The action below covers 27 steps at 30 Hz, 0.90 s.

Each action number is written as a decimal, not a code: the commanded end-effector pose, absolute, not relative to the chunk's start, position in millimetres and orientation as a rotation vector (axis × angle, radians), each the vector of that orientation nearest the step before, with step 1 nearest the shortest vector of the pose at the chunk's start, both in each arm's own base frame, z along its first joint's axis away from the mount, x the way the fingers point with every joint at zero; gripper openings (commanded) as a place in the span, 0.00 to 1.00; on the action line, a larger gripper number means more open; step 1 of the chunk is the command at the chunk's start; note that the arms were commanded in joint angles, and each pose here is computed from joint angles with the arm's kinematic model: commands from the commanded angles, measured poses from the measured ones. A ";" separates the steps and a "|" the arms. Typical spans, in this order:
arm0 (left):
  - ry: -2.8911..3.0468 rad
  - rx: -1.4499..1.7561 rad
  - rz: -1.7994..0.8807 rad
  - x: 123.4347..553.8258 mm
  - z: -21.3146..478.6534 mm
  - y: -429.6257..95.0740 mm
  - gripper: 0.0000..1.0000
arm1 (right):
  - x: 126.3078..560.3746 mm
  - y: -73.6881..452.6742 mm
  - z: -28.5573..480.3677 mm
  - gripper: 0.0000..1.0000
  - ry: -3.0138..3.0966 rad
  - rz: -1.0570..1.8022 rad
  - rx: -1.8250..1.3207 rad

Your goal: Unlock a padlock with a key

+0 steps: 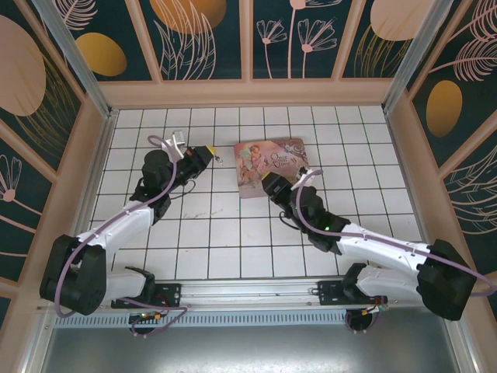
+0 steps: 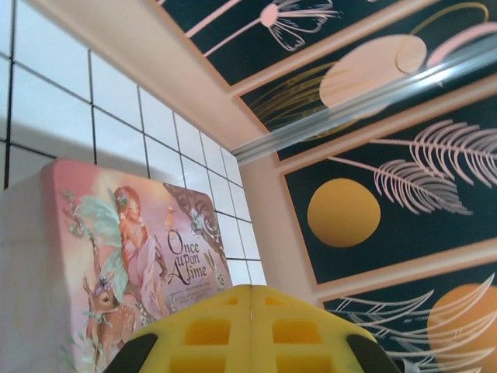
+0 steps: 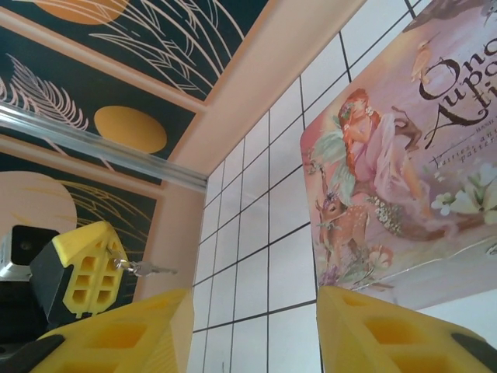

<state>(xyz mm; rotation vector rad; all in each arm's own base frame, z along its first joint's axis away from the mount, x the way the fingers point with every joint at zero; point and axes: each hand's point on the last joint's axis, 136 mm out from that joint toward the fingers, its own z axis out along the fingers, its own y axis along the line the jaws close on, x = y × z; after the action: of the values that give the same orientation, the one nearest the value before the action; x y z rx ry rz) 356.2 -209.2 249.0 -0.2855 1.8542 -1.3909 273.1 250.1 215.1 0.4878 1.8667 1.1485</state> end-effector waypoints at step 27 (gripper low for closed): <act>1.527 -0.194 -1.590 332.5 294.5 -246.1 0.00 | 281.7 306.4 314.1 0.50 1.376 1.671 0.081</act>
<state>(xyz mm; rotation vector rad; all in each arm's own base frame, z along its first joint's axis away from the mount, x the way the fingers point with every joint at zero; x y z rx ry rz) 333.9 -249.0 278.2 -0.1727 1.6200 -1.5434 285.0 307.5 273.5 0.1118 1.5448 1.5773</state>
